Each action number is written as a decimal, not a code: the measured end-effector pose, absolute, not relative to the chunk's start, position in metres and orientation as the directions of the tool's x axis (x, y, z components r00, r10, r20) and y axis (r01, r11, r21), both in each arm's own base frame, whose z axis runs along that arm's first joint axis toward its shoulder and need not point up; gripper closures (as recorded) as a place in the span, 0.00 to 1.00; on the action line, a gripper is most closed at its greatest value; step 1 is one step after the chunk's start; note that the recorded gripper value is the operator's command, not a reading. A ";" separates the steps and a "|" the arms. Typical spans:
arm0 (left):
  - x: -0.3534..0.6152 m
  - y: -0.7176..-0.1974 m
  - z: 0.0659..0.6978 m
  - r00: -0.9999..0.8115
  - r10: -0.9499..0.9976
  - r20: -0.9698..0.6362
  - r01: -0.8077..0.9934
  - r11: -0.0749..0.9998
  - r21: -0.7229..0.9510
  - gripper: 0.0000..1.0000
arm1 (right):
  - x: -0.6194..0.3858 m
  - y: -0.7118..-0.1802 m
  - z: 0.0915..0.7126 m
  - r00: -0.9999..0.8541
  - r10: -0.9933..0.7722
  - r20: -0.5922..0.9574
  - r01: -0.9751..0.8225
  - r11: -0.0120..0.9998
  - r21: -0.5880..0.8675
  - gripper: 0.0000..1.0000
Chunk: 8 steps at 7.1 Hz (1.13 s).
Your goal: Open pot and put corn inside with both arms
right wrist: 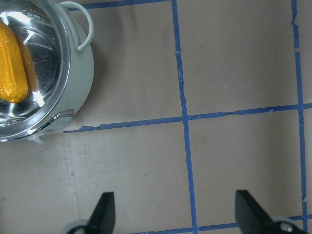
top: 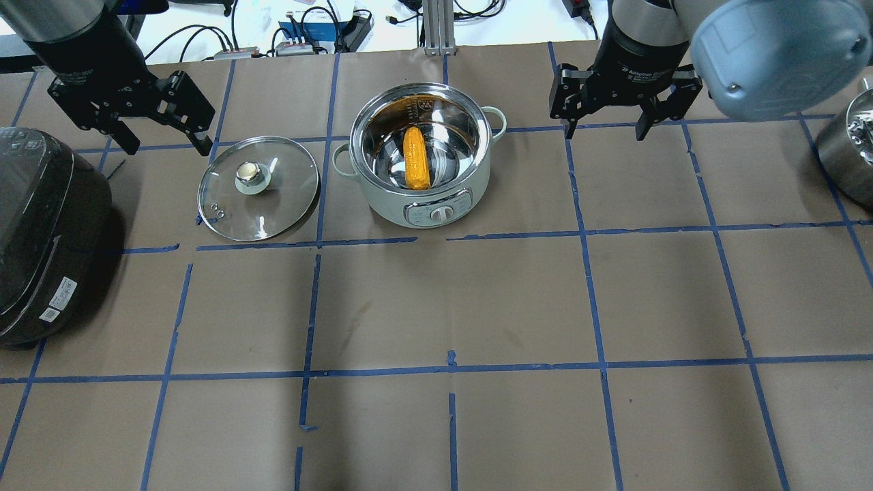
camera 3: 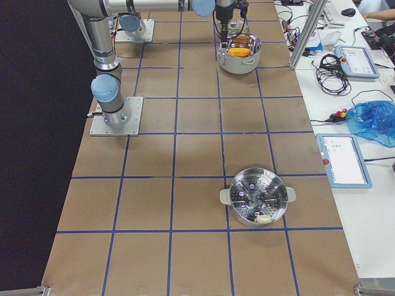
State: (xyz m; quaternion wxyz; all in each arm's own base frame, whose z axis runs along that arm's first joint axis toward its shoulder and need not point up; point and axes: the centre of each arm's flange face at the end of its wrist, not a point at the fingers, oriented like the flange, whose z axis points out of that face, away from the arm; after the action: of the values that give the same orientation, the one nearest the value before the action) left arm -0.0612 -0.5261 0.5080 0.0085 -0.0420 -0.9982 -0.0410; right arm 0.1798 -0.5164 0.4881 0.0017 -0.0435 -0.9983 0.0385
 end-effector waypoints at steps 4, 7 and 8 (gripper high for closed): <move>-0.088 -0.520 0.500 -0.998 0.068 0.000 0.068 0.997 0.036 0.00 | 0.182 -0.516 0.490 -0.997 0.081 -0.010 0.082 0.994 -0.078 0.12; -0.095 -0.515 0.501 -0.997 0.075 -0.004 0.075 0.997 0.027 0.00 | 0.181 -0.516 0.490 -0.997 0.080 -0.009 0.081 0.994 -0.078 0.12; -0.095 -0.515 0.501 -0.997 0.075 -0.004 0.075 0.997 0.026 0.00 | 0.181 -0.516 0.490 -0.997 0.080 -0.009 0.080 0.994 -0.079 0.12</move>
State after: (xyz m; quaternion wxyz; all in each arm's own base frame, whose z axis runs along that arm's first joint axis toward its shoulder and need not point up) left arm -0.0949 -0.5152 0.5011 -0.0026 -0.0374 -0.9992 -0.0130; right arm 0.1813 -0.5158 0.4903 -0.0031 -0.0401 -0.9984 0.0398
